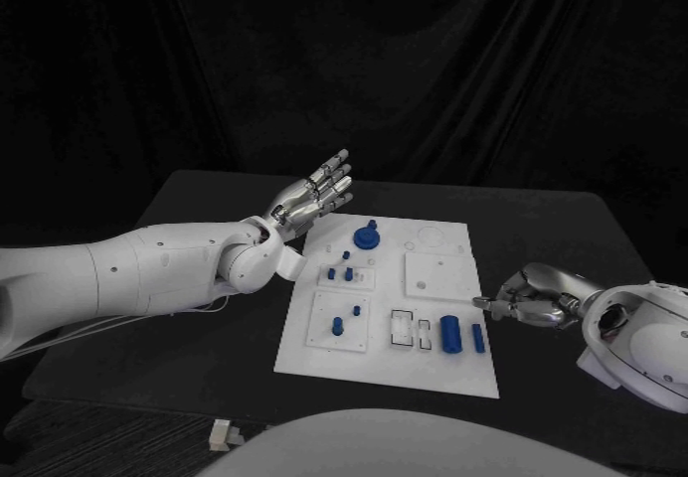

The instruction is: Assemble the parts on the task board

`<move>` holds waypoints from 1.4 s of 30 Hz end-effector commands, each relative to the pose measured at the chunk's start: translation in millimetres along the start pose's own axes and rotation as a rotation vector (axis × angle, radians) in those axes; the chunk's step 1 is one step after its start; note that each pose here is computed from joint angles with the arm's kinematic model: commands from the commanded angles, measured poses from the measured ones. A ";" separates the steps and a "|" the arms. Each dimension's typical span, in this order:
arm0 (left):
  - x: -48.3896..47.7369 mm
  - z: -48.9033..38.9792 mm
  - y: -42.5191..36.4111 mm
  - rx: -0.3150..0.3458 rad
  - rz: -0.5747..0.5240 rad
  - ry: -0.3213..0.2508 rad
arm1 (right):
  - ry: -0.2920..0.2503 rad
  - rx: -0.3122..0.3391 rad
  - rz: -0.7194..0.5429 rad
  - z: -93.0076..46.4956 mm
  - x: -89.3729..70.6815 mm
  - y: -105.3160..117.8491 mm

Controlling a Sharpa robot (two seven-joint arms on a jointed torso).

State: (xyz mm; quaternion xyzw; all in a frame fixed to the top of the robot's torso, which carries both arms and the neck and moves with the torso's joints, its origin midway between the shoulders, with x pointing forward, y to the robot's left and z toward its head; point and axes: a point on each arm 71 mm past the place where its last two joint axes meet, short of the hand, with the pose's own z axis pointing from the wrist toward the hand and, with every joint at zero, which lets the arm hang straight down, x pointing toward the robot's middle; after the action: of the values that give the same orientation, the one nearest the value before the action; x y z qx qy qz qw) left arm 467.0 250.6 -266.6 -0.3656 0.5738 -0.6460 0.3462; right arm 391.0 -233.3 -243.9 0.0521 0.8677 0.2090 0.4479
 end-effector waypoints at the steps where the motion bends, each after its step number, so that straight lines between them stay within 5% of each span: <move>1: -0.6 -1.6 -4.6 0.070 0.012 -0.018 | 0.086 0.097 -0.021 0.7 8.5 -3.1; 28: 1.1 -7.3 -3.0 0.059 -0.017 0.006 | 0.109 0.133 -0.086 23.5 39.4 28.8; 42: 2.4 -7.6 -1.7 0.041 -0.035 0.027 | 0.045 0.151 -0.235 32.7 37.8 33.4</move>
State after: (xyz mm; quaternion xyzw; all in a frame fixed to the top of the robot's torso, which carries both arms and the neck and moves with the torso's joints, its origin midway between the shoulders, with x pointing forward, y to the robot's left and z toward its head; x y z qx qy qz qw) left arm 460.4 253.8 -268.6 -0.3687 0.5742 -0.6490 0.3363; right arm 389.9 -179.2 -275.9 0.0032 0.8965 0.1262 0.4247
